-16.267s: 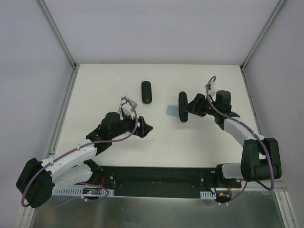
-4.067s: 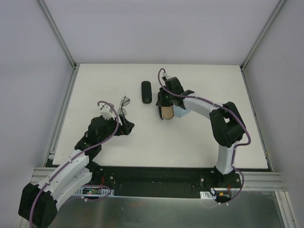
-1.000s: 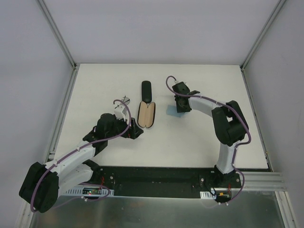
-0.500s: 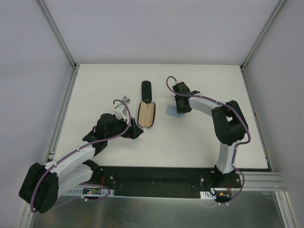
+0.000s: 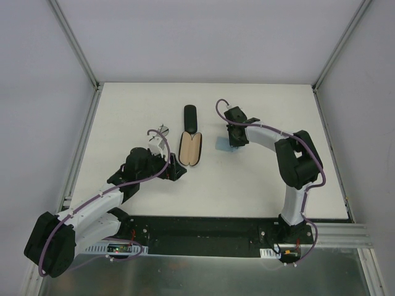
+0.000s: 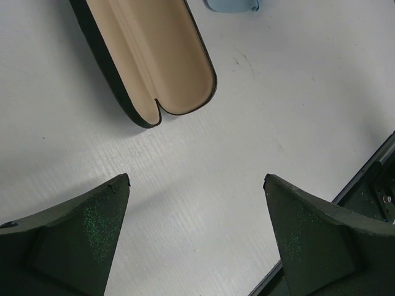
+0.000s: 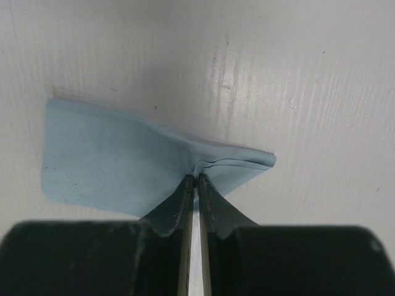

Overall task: Organize the sunglasses
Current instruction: Move the folded cleaning cloth to the center of the board, then smooth out the folded cleaning cloth at the center of the board.

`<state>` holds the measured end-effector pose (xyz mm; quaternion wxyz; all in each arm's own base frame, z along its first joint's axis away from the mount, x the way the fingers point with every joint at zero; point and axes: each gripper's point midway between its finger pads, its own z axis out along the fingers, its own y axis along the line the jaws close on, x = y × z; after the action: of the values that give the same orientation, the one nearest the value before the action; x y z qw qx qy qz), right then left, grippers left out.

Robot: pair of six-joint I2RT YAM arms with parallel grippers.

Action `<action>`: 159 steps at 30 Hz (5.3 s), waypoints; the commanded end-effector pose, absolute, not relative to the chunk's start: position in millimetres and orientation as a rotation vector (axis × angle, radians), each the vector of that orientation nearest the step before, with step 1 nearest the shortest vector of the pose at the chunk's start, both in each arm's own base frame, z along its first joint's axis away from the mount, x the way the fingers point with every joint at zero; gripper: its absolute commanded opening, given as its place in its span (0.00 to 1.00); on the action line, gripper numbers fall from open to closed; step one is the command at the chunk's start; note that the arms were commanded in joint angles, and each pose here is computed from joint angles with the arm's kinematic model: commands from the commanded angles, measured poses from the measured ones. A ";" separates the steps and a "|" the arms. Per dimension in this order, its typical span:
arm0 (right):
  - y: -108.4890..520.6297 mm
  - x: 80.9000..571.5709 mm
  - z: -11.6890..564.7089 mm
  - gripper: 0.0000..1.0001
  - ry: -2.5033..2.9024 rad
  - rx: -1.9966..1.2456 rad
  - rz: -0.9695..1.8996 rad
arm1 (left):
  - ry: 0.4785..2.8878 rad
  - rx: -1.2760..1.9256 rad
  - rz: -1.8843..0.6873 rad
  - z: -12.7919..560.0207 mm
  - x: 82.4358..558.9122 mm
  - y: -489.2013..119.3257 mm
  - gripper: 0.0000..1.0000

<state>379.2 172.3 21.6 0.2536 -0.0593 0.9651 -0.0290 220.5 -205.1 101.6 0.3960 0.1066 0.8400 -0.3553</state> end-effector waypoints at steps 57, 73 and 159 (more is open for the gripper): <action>83.0 266.4 86.3 0.27 2.205 0.150 0.125 | 2.537 0.585 -0.686 27.8 387.2 -400.3 0.47; 86.9 267.0 80.4 0.28 2.234 0.140 0.144 | 2.592 0.558 -0.670 24.5 365.4 -382.1 0.00; 169.0 333.7 53.8 0.01 2.418 0.055 0.370 | 2.513 0.477 -0.553 33.0 360.1 -346.6 0.00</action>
<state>319.2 151.9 49.5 0.3354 0.0316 0.9350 0.1105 360.3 -354.0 23.7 0.2507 0.1789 0.9271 -0.2138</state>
